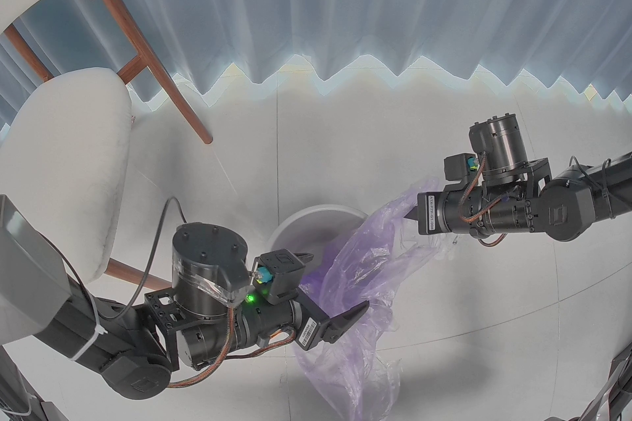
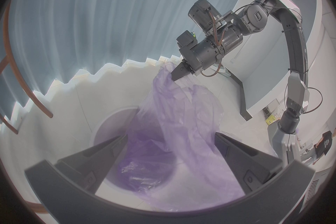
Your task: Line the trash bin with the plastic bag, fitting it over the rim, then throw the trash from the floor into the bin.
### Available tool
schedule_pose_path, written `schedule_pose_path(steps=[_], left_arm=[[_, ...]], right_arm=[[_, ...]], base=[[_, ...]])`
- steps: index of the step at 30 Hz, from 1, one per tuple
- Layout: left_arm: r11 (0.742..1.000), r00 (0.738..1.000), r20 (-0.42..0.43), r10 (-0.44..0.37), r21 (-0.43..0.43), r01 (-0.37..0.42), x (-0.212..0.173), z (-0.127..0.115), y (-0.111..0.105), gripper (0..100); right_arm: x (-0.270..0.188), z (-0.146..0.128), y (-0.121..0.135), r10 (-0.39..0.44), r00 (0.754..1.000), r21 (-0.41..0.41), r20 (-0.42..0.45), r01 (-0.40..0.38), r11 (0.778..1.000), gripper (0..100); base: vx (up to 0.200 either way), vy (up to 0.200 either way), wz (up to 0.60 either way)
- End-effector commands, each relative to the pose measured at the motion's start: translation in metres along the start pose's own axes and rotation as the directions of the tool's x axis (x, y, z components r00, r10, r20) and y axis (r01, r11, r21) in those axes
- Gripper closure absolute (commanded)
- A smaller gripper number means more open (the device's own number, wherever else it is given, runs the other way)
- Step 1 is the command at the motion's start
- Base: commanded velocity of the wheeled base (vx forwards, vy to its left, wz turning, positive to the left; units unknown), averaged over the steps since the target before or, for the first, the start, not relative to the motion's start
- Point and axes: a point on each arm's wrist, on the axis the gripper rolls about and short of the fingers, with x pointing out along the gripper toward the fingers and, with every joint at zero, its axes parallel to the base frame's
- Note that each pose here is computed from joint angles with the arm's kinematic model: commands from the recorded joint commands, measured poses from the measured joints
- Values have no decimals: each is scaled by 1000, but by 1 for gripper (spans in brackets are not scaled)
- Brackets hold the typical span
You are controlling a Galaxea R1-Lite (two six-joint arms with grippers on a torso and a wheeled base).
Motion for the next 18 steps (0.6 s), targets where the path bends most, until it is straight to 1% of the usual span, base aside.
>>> schedule_pose_path(steps=[1, 5, 11, 18], left_arm=[[1000, 1000, 8, 7, -3, -7, -5, 2, 2, 0], [1000, 1000, 26, 12, -4, -12, -10, 7, 3, 0], [1000, 1000, 5, 12, -6, -12, -15, 1, 3, 0], [997, 997, 15, 75, -25, -75, -23, 2, 23, 0]], right_arm=[[-7, 2, -6, -11, 1000, 13, 19, 11, 1000, 100], [-10, 3, -8, -13, 999, 36, 33, 11, 999, 100], [-10, 6, -11, -15, 998, 55, 61, 12, 998, 100], [-10, 7, -11, -15, 998, 53, 62, 11, 999, 100]], base=[[0, 0, 0], [0, 0, 0], [0, 0, 0], [0, 0, 0]])
